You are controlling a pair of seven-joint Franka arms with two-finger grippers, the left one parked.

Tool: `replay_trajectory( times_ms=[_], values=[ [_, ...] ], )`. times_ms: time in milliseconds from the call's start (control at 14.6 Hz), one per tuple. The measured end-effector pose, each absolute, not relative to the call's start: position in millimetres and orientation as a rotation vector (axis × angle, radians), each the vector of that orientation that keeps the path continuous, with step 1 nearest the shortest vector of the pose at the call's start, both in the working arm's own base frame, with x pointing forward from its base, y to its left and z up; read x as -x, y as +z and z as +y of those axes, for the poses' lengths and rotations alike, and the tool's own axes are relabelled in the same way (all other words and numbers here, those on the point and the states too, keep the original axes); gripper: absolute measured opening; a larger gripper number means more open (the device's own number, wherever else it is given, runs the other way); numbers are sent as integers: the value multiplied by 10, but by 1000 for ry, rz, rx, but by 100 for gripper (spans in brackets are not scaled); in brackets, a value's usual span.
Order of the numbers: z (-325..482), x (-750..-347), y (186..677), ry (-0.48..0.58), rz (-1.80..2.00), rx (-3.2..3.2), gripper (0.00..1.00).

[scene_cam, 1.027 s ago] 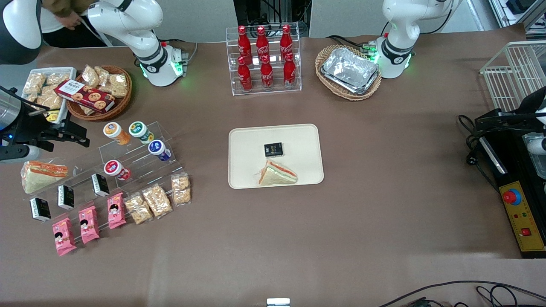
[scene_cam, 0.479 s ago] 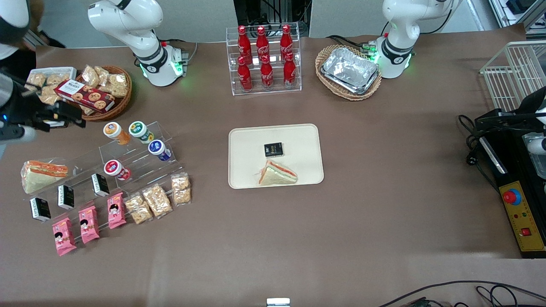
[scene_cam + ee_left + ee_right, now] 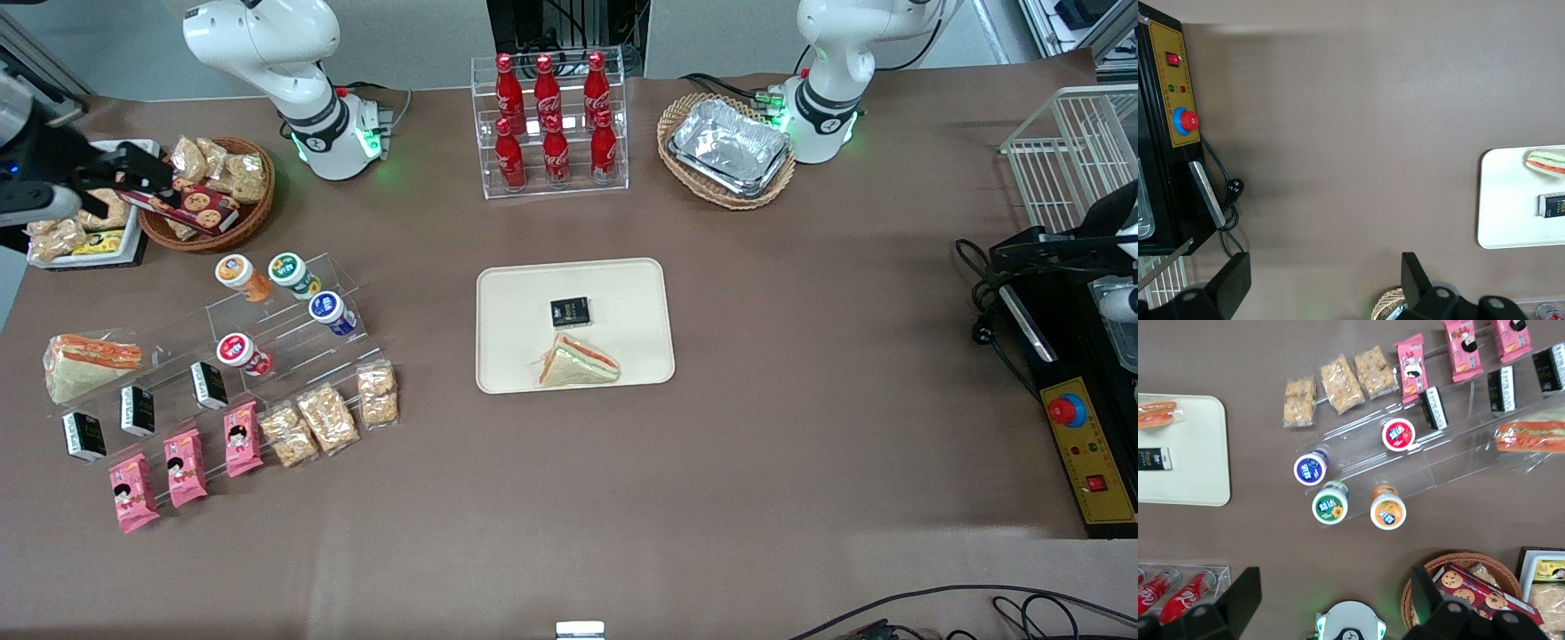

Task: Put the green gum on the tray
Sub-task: 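Move the right gripper over the green-capped bottle on the acrylic stand, then lower the right gripper and close it on the green-capped bottle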

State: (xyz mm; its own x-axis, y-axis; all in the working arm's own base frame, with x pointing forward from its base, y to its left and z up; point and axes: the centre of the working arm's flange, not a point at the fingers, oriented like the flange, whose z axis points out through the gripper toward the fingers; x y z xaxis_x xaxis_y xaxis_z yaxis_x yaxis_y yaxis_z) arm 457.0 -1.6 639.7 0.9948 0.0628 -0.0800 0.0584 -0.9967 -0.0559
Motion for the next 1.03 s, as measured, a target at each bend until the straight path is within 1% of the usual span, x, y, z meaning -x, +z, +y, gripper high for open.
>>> replay_trajectory(
  times_ms=[205,411,616,890,1027],
  values=[
    [82,-4342,5996,117,-70,3088,100],
    [274,-4225,5561,83,-52,3105,100],
    [299,-4176,5137,44,-44,3108,100],
    [324,-4157,4685,-31,-25,3109,100],
    [365,-4123,4492,-45,-14,3112,100]
  ],
)
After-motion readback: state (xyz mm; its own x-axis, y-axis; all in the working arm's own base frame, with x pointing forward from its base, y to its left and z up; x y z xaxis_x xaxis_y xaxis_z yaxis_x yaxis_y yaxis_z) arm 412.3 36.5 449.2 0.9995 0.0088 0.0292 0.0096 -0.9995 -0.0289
